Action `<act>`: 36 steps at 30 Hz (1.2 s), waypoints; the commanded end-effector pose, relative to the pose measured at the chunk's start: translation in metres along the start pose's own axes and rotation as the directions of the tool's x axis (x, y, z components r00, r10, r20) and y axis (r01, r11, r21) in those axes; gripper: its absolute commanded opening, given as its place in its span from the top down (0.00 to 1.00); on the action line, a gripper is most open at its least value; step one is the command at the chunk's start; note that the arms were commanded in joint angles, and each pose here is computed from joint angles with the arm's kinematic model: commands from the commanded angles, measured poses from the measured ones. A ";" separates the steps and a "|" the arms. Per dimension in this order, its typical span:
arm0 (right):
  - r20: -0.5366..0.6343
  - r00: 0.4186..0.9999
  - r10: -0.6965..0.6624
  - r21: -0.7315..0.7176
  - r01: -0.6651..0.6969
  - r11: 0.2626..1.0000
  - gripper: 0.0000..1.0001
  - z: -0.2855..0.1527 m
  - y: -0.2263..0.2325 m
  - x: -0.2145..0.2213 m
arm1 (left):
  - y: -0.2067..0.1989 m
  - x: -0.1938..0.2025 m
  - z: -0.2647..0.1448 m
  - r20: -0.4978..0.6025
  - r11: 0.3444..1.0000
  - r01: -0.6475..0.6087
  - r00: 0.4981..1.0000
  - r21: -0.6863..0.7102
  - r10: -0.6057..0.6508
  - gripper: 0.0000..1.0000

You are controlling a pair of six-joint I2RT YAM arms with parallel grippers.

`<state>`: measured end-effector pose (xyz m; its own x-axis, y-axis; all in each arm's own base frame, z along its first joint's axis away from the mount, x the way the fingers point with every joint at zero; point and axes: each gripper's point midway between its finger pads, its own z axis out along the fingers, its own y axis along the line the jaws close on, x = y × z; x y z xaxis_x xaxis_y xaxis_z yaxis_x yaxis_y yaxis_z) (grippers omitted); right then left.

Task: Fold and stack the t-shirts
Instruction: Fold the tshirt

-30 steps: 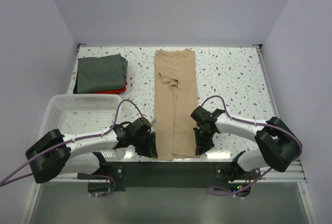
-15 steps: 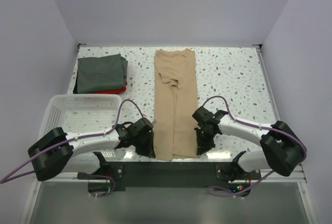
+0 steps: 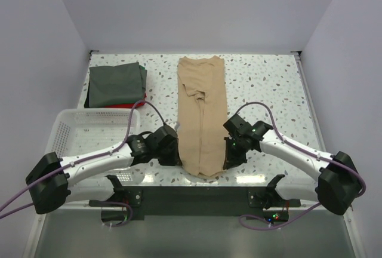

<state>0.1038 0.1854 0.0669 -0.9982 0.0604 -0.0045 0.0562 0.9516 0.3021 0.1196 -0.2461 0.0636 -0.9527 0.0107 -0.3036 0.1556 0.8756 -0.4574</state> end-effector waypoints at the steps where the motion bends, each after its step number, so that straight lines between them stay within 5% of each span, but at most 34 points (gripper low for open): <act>1: 0.071 0.997 0.033 0.004 -0.033 0.999 1.00 -0.014 0.011 -0.017 | -0.006 -0.026 -0.010 0.103 1.000 0.005 0.995 -0.022 -0.003 1.00; 14: 0.211 0.977 0.009 0.076 -0.025 0.997 1.00 -0.026 0.035 -0.079 | 0.007 -0.101 -0.009 0.229 0.999 0.017 0.974 -0.044 -0.007 1.00; 36: 0.318 0.948 0.023 0.125 -0.066 0.990 1.00 -0.027 0.029 -0.218 | 0.027 -0.230 0.036 0.239 1.000 -0.022 0.971 -0.006 0.022 1.00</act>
<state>0.2934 0.1904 0.0889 -0.9529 0.1986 -0.2294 0.1622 0.9723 0.1682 0.3177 -0.2301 0.0700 -0.8973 -0.1056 -0.4286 0.0896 0.9072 -0.4111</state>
